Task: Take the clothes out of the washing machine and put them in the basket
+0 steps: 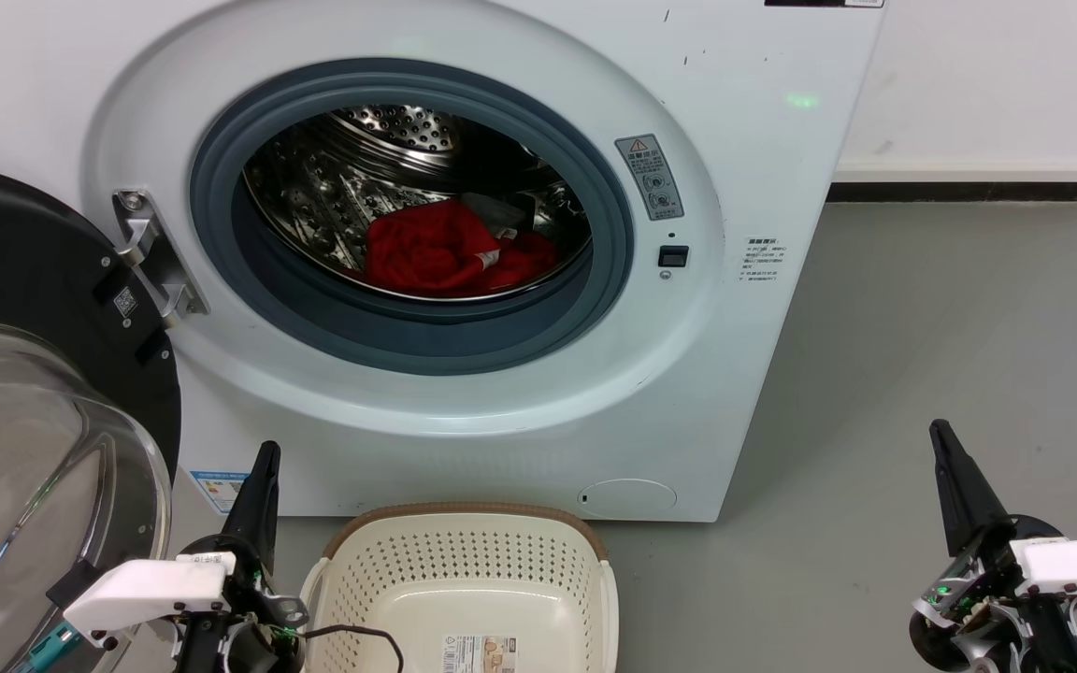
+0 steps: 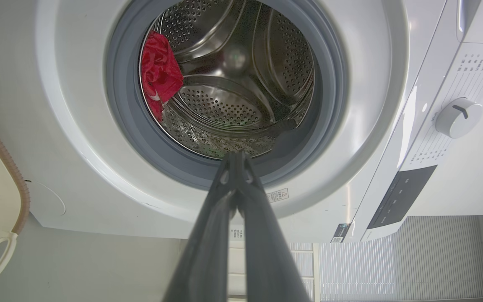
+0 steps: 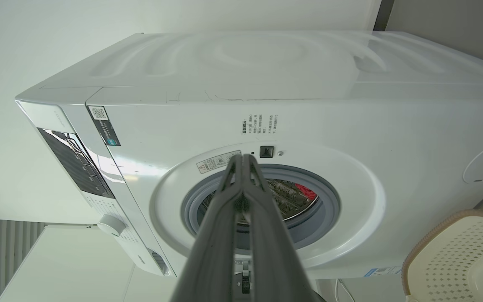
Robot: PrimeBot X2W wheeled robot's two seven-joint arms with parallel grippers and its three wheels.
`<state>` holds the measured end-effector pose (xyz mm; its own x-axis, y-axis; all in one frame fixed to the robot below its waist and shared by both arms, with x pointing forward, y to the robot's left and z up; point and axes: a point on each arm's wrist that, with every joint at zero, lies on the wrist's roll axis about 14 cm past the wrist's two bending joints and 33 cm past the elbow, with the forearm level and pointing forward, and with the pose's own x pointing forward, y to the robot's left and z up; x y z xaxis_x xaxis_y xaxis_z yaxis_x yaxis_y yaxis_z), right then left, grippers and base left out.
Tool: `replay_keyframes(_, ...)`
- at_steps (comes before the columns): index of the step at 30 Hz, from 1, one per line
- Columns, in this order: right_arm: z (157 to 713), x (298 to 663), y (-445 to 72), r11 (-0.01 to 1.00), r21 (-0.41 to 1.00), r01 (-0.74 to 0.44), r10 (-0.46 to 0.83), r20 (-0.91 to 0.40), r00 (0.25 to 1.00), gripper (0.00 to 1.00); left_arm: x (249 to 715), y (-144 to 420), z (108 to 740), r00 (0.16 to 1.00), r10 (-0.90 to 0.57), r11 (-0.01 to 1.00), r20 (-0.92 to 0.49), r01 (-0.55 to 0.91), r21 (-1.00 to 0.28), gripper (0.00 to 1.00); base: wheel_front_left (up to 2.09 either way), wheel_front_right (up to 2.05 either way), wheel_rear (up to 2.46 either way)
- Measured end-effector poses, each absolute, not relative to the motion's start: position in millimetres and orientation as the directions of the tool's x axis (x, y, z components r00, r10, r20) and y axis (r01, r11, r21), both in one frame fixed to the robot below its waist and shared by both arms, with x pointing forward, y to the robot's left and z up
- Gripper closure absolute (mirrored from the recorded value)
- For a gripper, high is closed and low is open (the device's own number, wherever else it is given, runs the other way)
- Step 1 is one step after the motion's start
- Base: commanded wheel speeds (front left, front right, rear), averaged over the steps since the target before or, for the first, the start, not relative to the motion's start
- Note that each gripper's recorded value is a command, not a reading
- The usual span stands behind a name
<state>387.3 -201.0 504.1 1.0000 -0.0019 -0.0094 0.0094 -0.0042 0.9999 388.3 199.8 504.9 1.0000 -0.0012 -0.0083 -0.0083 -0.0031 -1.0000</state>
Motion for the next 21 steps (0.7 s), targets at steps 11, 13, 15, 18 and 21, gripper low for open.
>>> replay_keyframes(11, 504.2, 387.3, -201.0, -0.004, 1.000, 0.009, -0.002, -0.009, 1.000, 1.00, 388.3, 199.8, 505.0, 1.000, -0.001, -0.003, -0.008, -0.008, -1.000, 1.00, 0.00, 0.00, 0.00)
replay_keyframes(13, 504.2, 387.3, -201.0, -0.004, 1.000, 0.009, -0.002, -0.009, 1.000, 1.00, 388.3, 199.8, 505.0, 1.000, -0.001, -0.003, -0.008, -0.008, -1.000, 1.00, 0.00, 0.00, 0.00)
replay_keyframes(15, 504.2, 387.3, -201.0, -0.004, 1.000, 0.009, -0.002, -0.009, 1.000, 1.00, 388.3, 199.8, 505.0, 1.000, -0.001, -0.003, -0.008, -0.008, -1.000, 1.00, 0.00, 0.00, 0.00)
replay_keyframes(18, 504.2, 387.3, -201.0, -0.004, 1.000, 0.009, -0.002, -0.009, 1.000, 1.00, 388.3, 199.8, 505.0, 1.000, -0.001, -0.003, -0.008, -0.008, -1.000, 1.00, 0.00, 0.00, 0.00)
replay_keyframes(21, 504.2, 387.3, -201.0, -0.004, 1.000, 0.009, -0.002, -0.009, 1.000, 1.00, 388.3, 199.8, 505.0, 1.000, -0.001, -0.003, -0.008, -0.008, -1.000, 1.00, 0.00, 0.00, 0.00)
